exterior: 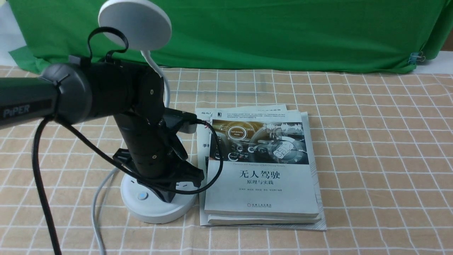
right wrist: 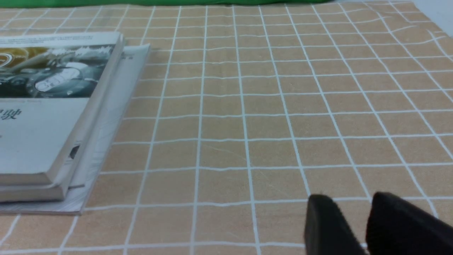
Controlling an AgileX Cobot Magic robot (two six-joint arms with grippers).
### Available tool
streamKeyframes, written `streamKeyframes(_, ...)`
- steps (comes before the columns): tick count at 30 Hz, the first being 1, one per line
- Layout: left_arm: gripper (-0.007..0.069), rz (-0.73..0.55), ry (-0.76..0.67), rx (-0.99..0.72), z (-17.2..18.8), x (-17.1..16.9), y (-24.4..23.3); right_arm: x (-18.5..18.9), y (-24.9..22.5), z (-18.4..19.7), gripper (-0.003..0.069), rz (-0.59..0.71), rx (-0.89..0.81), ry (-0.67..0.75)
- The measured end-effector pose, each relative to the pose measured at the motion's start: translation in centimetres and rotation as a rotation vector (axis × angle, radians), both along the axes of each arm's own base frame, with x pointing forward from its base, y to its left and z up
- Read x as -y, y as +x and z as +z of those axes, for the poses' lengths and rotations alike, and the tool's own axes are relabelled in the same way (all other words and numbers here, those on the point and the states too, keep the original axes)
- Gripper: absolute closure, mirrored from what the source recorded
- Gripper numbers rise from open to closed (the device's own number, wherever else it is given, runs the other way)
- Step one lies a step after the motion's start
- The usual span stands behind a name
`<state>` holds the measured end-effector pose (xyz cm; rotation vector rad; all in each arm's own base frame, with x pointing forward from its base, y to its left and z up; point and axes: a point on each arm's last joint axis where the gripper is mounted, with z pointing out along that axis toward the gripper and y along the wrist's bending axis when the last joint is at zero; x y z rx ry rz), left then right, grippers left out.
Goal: Turn off the desk lamp on the light coffee tablecloth by hand.
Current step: 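Press the power button on the round power strip under the lamp with the left gripper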
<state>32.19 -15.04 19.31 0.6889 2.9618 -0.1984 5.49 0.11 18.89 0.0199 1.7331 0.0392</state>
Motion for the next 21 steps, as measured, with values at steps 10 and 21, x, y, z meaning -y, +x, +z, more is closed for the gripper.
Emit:
streamKeyframes(10, 0.0622, 0.029, -0.029, 0.074, 2.9, -0.4, -0.8, 0.0, 0.0, 0.0, 0.0416, 0.0, 0.0, 0.0)
streamKeyframes(21, 0.0622, 0.028, -0.002, -0.006, -0.1, 0.0, 0.0, 0.0, 0.0, 0.0, 0.0416, 0.0, 0.0, 0.0)
